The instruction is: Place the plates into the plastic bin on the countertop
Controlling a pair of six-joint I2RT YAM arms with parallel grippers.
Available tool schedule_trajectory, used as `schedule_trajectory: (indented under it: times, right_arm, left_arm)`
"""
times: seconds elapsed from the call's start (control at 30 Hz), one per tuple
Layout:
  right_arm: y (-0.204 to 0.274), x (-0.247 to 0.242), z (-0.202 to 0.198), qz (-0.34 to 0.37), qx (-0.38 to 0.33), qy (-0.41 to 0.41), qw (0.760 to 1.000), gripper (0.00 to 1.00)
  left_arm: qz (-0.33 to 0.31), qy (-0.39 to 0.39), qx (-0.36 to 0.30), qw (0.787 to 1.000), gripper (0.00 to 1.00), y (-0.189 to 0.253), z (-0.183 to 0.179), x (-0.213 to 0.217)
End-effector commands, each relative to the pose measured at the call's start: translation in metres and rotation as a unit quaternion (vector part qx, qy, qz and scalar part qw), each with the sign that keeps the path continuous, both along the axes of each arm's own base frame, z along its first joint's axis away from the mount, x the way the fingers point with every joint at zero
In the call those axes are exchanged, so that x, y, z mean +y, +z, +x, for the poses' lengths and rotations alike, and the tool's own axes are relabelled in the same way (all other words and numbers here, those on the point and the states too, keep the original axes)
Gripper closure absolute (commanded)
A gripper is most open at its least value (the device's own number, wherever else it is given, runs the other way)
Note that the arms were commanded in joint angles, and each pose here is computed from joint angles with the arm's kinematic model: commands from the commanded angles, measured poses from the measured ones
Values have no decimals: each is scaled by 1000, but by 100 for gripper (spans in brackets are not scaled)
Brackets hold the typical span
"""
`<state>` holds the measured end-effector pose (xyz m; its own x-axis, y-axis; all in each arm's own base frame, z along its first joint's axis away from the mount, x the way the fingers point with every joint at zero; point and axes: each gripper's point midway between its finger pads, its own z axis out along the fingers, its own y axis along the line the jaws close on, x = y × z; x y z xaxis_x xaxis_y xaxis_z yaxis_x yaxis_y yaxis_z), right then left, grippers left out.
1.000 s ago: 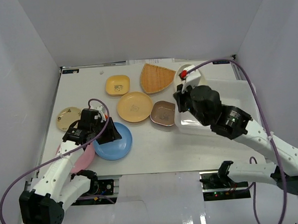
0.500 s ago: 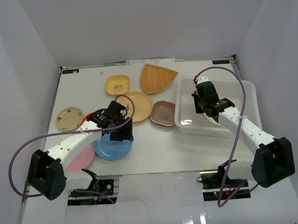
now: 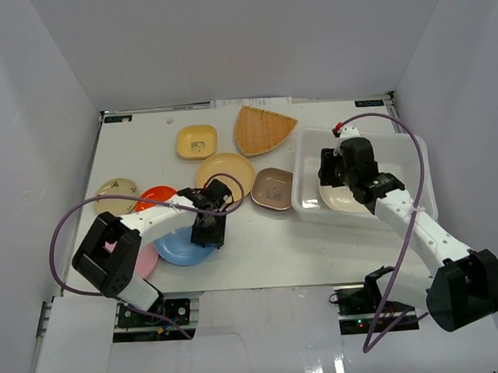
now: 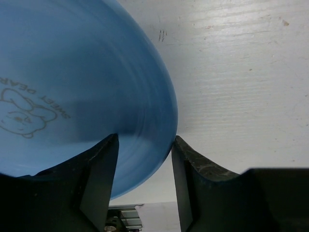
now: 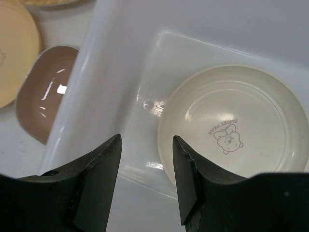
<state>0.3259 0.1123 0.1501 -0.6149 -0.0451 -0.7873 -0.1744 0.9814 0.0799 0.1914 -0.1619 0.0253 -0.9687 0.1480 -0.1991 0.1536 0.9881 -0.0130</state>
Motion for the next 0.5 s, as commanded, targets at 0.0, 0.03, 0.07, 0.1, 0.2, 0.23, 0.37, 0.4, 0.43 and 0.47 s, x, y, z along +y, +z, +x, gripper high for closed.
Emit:
schedule_trajectory:
  times: [0.0,0.03,0.07,0.1,0.2,0.23,0.37,0.4,0.43,0.47]
  right_arm:
    - [29,17,-1,54,-44,32,997,47]
    - [30,20,-2,59,-45,37,997,47]
    - [33,20,-4,63,-49,38,996,47]
    - [34,21,-5,66,-49,41,996,47]
    - [37,22,-9,73,-52,45,995,47]
    - [38,23,-11,76,-53,48,995,47]
    - [45,21,-17,78,-59,50,994,46]
    - [48,21,-18,78,-62,52,994,45]
    - [51,22,-20,80,-62,56,993,43]
    - [55,21,-21,81,-66,55,993,41]
  left_arm:
    - [5,7,-21,1000,43,-2,5,-4]
    - [3,2,-21,1000,47,-2,4,-8]
    - [3,0,-20,1000,49,-2,2,-10]
    - [4,-2,-22,1000,52,-1,2,-12]
    - [17,-4,-23,1000,71,-2,-4,-13]
    - [22,-3,-22,1000,90,-1,-6,-10]
    - [19,2,-41,999,100,19,-12,-14]
    - [20,6,-53,998,100,26,-12,-16]
    - [22,8,-58,998,100,37,-13,-17]
    - [15,10,-72,997,100,49,-13,-20]
